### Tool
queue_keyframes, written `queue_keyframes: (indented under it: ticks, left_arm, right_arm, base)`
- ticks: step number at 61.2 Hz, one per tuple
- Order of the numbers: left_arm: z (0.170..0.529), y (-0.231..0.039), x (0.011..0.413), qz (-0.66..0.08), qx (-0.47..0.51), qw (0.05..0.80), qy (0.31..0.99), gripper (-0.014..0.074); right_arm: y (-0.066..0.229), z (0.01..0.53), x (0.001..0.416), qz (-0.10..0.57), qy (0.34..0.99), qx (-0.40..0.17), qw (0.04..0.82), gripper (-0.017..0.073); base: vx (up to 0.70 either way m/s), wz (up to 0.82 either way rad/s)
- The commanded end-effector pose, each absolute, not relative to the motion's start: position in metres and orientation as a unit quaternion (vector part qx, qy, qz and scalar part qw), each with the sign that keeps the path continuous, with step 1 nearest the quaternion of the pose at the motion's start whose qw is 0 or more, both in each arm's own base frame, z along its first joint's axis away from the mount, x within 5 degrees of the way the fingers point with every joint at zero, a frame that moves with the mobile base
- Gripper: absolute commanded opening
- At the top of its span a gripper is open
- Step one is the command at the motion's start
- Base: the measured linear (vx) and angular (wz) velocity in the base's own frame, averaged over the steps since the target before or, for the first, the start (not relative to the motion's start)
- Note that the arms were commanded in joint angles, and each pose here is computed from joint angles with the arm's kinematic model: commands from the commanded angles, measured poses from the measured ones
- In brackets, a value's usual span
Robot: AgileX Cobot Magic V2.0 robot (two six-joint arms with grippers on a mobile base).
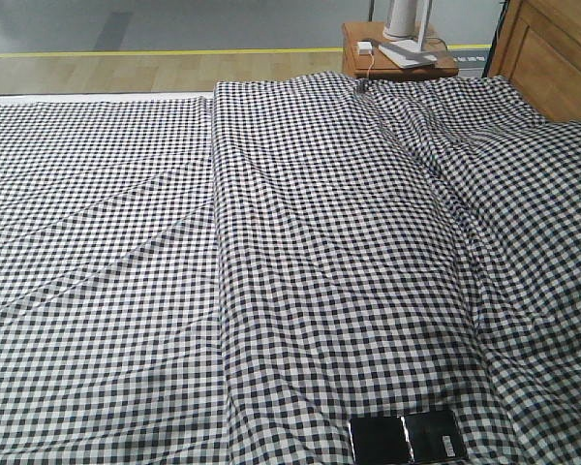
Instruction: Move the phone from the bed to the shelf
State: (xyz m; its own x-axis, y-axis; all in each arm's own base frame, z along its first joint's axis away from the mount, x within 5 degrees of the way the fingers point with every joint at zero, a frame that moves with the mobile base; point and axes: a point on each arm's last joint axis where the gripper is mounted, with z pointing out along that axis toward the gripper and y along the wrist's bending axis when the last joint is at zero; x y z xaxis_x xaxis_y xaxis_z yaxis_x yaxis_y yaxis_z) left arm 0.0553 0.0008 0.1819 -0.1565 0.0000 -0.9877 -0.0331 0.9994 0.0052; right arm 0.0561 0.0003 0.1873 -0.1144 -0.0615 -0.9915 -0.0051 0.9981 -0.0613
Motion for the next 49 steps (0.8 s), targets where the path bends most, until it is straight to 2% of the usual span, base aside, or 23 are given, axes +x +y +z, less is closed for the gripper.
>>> queue_keyframes:
  ticks: [1, 49]
  left_arm:
    - [0.188, 0.0017, 0.0557, 0.014, -0.017, 0.678, 0.735, 0.0001]
    - [0.188, 0.0017, 0.0557, 0.014, -0.017, 0.678, 0.735, 0.0001]
  right_arm:
    - [-0.0002, 0.1921, 0.0565, -0.03, 0.721, -0.026, 0.692, -0.0004]
    - [-0.0002, 0.1921, 0.0565, -0.03, 0.721, -0.026, 0.692, -0.0004]
  base:
    - [0.0, 0.0]
    - [0.0, 0.0]
